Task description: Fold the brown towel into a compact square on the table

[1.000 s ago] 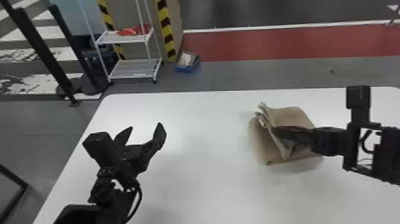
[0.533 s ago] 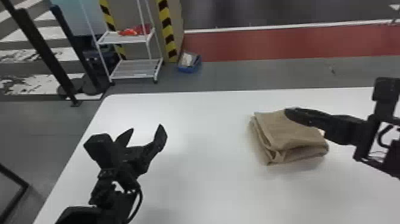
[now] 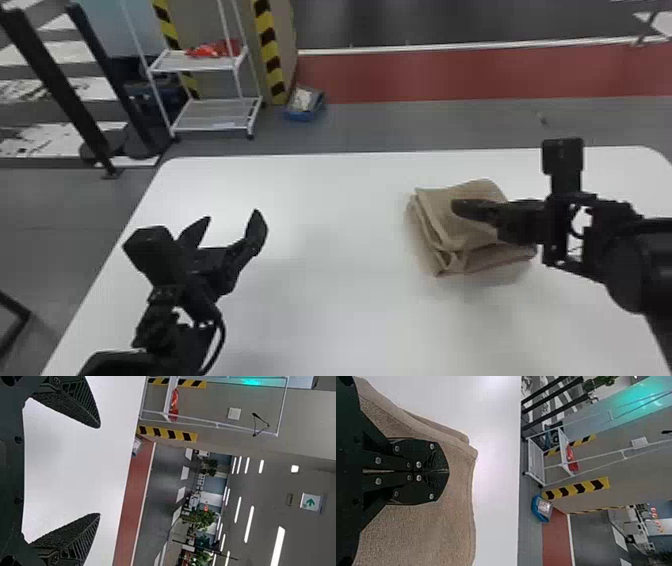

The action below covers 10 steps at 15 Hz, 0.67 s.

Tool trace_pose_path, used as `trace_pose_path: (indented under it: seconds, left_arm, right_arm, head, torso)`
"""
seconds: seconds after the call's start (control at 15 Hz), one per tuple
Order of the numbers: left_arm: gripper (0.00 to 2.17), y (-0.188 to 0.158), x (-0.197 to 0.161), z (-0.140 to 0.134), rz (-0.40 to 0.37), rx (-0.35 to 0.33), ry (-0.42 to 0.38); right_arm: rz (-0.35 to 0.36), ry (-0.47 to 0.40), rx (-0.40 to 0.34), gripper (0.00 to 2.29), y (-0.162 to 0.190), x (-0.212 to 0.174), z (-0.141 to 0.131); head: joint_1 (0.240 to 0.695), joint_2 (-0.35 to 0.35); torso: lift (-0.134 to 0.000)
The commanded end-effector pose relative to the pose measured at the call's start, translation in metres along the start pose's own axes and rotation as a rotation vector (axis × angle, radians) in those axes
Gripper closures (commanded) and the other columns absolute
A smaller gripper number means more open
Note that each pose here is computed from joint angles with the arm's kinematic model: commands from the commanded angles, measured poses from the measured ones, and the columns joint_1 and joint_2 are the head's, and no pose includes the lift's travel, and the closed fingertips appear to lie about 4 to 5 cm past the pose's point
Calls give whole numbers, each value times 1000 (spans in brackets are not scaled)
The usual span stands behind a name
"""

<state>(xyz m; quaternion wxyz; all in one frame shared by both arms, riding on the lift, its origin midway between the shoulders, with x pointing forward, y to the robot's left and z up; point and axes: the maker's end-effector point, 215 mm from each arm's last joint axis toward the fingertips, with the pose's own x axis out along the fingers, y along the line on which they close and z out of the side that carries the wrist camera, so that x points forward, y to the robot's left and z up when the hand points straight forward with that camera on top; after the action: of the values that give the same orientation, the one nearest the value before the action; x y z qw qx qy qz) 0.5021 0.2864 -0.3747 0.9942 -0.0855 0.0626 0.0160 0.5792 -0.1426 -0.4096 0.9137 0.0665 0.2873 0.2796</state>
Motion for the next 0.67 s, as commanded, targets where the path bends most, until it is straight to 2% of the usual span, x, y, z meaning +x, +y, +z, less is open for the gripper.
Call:
trace_pose_path:
  seconds: [0.0,0.27,0.4,0.6]
  left_arm:
    - [93,1,-2,4,-1,0,-14]
    - [93,2,-2,9,10,-2,-33]
    - [90,3,-2,11,16,3,-42]
    - [56,3,-5,16,34,78,-70]
  right_arm:
    - [17,40,-22,2081,13,12,-11]
    - [58,78,-38,2081,34,23,-22]
    - [104,93,-50,2081,53,29,-28]
    - [153,117,-65,2081,78,35,-40]
  head:
    - [695,138]
    - [695,172]
    - [695,191]
    - [695,216]
  torso:
    - [-125]
    - [-125]
    - [-125]
    - [-125]
